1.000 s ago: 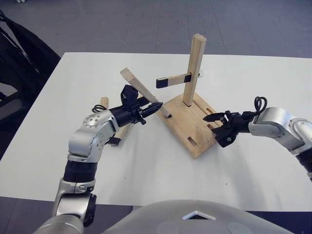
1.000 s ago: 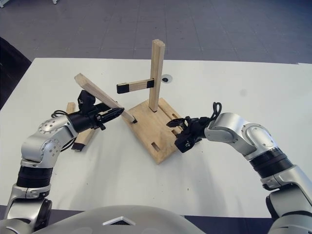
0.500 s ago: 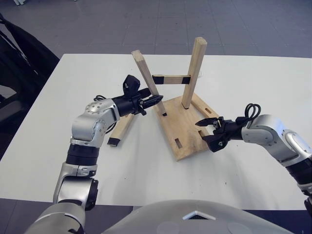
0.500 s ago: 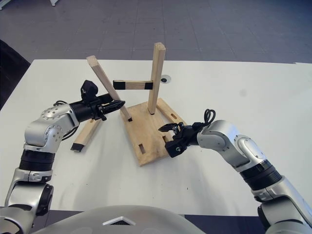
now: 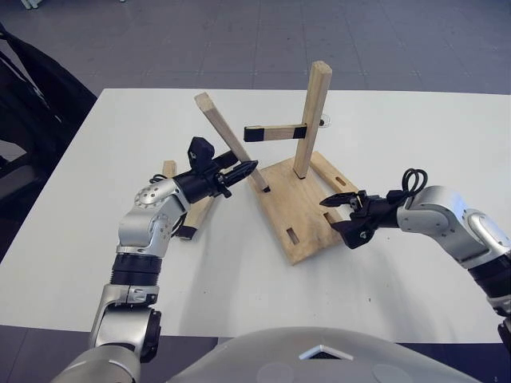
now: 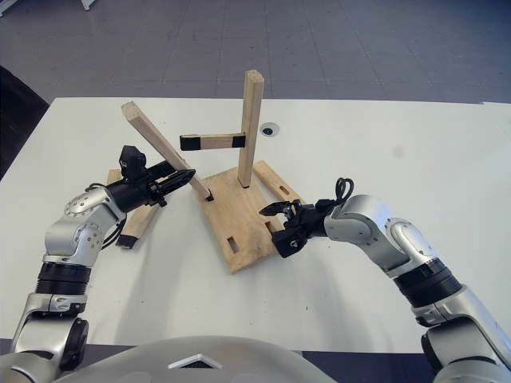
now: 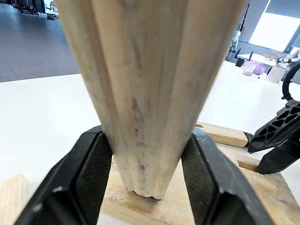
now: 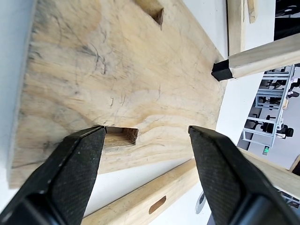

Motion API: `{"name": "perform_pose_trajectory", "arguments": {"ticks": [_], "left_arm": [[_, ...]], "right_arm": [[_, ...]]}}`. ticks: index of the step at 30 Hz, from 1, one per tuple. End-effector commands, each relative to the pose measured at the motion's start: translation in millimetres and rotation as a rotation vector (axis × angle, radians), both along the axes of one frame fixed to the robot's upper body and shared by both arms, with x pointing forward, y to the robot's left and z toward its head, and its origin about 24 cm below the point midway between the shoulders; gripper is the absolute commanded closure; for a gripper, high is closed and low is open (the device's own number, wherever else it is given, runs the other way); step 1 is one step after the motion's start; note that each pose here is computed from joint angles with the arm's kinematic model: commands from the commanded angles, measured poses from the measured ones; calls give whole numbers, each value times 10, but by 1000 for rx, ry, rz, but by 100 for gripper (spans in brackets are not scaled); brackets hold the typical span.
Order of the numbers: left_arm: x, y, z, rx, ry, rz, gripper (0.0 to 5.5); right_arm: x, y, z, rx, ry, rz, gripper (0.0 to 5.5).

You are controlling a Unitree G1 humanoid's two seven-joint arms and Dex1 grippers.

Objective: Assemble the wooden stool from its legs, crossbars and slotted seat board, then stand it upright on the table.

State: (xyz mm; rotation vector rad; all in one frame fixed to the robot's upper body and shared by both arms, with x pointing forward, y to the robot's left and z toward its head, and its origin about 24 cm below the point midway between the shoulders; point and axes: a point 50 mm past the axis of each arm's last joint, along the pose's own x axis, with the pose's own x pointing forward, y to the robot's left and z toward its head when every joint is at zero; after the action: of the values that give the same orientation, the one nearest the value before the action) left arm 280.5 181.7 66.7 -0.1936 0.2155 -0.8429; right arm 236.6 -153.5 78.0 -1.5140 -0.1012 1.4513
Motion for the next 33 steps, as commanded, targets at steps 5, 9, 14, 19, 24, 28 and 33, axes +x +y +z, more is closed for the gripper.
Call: {"name": "perform_pose_trajectory", "arguments": {"ticks": [5, 9, 14, 19, 24, 28, 33], "left_arm": [[-257, 202, -652, 80, 412, 92, 340], [-209, 104, -597, 94, 397, 46, 340], [-107, 47, -460, 158, 334, 22, 340], [-93, 87, -486, 219, 364, 16, 340], [-138, 119, -537, 366, 373, -29, 340], [-185, 114, -612, 391, 389, -26, 340], [-179, 93, -619, 380, 380, -6, 340]], "right_arm": [[-161, -200, -364, -178, 113, 4, 224], [-154, -194, -360, -177, 110, 5, 224], [-155, -190, -358, -172, 107, 4, 224], [-172, -190, -370, -167, 108, 6, 224], [-192, -204, -388, -168, 113, 8, 224], [-206, -267, -428, -192, 105, 22, 224], [-44, -165, -170, 12, 122, -110, 224]]}}
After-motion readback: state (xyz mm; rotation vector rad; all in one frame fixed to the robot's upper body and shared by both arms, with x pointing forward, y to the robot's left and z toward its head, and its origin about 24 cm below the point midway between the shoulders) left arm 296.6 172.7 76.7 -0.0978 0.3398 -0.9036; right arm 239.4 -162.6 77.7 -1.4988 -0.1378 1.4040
